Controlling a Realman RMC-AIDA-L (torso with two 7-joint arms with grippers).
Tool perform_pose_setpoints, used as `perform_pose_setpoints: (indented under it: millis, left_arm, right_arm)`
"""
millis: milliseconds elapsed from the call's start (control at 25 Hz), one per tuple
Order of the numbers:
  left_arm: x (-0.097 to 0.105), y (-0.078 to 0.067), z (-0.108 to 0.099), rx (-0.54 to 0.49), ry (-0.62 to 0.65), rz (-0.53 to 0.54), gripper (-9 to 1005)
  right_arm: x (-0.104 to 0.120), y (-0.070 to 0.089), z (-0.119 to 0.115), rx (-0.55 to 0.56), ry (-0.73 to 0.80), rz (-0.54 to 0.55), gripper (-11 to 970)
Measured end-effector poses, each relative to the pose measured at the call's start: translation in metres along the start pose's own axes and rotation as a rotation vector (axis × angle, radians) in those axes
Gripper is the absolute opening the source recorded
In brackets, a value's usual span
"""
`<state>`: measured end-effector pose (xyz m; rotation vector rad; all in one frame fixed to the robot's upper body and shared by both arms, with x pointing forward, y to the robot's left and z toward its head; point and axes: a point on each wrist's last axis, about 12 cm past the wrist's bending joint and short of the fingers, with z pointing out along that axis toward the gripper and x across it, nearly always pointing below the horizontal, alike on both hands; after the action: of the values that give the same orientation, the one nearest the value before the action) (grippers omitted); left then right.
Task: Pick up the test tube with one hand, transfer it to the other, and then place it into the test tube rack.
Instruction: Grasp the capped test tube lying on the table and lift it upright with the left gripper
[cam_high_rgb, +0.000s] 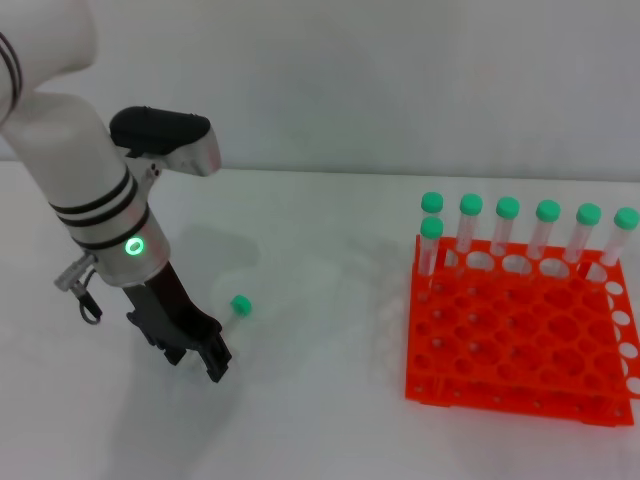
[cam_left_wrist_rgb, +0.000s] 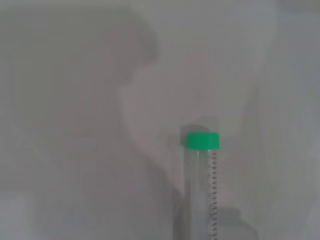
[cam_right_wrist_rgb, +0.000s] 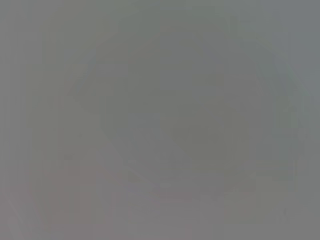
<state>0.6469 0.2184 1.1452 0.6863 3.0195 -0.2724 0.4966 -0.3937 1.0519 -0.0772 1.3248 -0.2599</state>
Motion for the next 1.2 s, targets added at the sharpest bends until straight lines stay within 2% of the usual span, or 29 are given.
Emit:
perform_pose_setpoints:
  millis: [400, 1200]
  left_arm:
    - [0.0047, -0.0023, 0.006, -0.027, 0.044, -0.025, 623]
    - [0.0041, 0.0065, 0.0086, -0.077, 0.01, -0.028, 583]
  right_arm:
    - [-0.0014, 0.003, 0.0038, -0.01, -0.008, 0.002, 649]
    - [-0.002, 0.0028, 0.0047, -0.012, -0.012, -0.001, 649]
